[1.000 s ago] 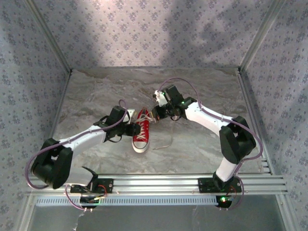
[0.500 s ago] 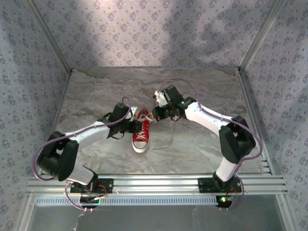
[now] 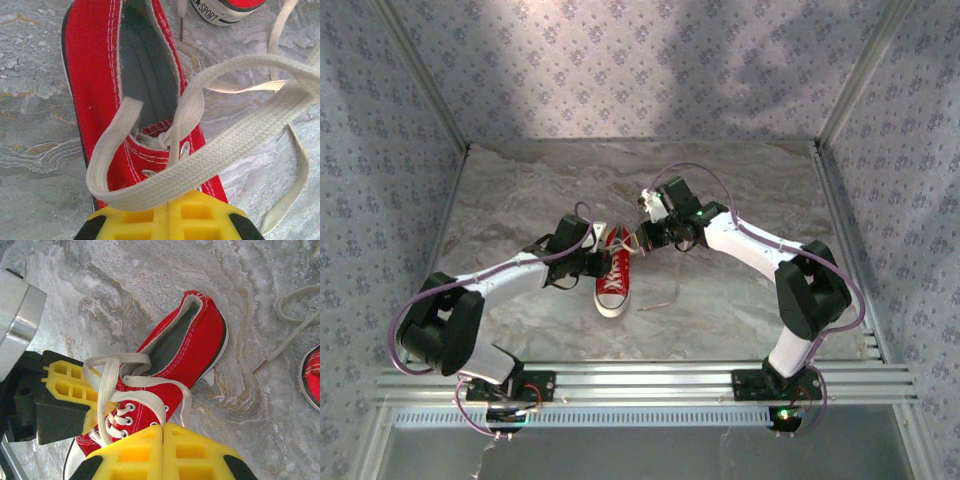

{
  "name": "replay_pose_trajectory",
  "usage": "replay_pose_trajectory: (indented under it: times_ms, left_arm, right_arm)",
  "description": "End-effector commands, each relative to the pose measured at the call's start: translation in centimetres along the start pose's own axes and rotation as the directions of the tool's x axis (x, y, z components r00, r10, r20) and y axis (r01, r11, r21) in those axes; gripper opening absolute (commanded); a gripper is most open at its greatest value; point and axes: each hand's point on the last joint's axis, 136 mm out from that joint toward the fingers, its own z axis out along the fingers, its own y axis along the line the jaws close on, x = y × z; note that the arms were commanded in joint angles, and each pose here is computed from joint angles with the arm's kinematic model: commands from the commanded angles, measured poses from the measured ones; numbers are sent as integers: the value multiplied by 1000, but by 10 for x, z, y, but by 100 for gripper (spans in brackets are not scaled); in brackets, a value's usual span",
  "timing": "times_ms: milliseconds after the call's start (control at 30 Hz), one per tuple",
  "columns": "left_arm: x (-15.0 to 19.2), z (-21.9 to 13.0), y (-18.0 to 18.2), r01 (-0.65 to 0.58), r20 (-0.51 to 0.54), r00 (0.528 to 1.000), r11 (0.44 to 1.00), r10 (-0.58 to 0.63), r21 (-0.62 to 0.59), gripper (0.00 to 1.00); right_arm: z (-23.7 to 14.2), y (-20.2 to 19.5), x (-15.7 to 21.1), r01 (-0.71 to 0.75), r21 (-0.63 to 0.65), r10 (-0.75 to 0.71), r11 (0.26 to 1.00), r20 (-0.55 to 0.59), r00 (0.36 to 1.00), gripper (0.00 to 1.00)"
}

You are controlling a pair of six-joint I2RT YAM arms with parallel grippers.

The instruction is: Tie the shoes

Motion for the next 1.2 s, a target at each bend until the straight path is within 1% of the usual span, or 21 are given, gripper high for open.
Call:
replay_pose_trajectory:
  times_ms: [0, 233, 367, 467, 533, 600, 633, 700, 733, 833, 867, 900, 967, 1000, 1067, 1133, 1167]
  left_arm:
    - [-8, -18, 0, -23, 60, 998, 999, 25, -30, 0]
    - [-9, -52, 2, -14, 129, 991, 997, 23, -71, 0]
    - [-6, -58, 5, -4, 132, 991, 996, 16, -92, 0]
    - [-11, -68, 19, 47, 164, 986, 984, -18, -172, 0]
    - [-15, -80, 30, 96, 207, 977, 970, -50, -222, 0]
    - [-19, -96, 46, 165, 276, 958, 943, -84, -289, 0]
    - [-19, -107, 56, 218, 317, 942, 921, -112, -323, 0]
    - [-15, -130, 80, 350, 400, 898, 851, -185, -392, 0]
    - [-13, -141, 91, 407, 439, 872, 818, -216, -406, 0]
    - [0, -162, 115, 523, 519, 810, 737, -274, -428, 0]
    - [6, -165, 122, 557, 534, 791, 710, -298, -430, 0]
    - [13, -169, 130, 598, 548, 769, 675, -330, -432, 0]
    - [29, -171, 145, 669, 571, 722, 603, -391, -434, 0]
    - [38, -171, 154, 708, 585, 692, 560, -423, -431, 0]
    - [53, -169, 168, 770, 607, 630, 492, -484, -407, 0]
    - [67, -165, 182, 832, 631, 551, 417, -547, -365, 0]
    - [72, -164, 187, 852, 641, 521, 389, -564, -349, 0]
  right_arm:
    - [-11, 0, -7, 5, 20, -5, 1000, 16, 1000, 0]
    - [-15, -7, -10, 5, 77, -8, 997, 37, 999, 0]
    - [-17, -10, -12, 9, 106, -14, 994, 45, 999, 0]
    - [-25, -16, -13, 6, 169, -16, 986, 60, 998, 0]
    - [-33, -23, -13, -10, 225, -8, 974, 77, 997, 0]
    - [-44, -34, -11, -34, 289, 8, 957, 92, 996, 0]
    - [-49, -40, -9, -48, 318, 18, 947, 98, 995, 0]
    - [-56, -49, -5, -82, 366, 45, 927, 107, 993, 0]
    - [-60, -54, -2, -94, 390, 55, 916, 109, 992, 0]
    - [-70, -66, 8, -126, 446, 86, 886, 109, 990, 0]
    - [-72, -68, 8, -133, 451, 92, 883, 112, 989, 0]
    - [-70, -75, 21, -146, 469, 116, 871, 92, 989, 0]
    - [-70, -83, 32, -168, 484, 147, 859, 81, 986, 0]
    - [-70, -88, 37, -180, 491, 164, 852, 75, 984, 0]
    - [-68, -96, 45, -199, 500, 194, 843, 64, 979, 0]
    - [-65, -104, 54, -215, 508, 223, 834, 47, 974, 0]
    - [-64, -107, 57, -222, 514, 234, 829, 41, 971, 0]
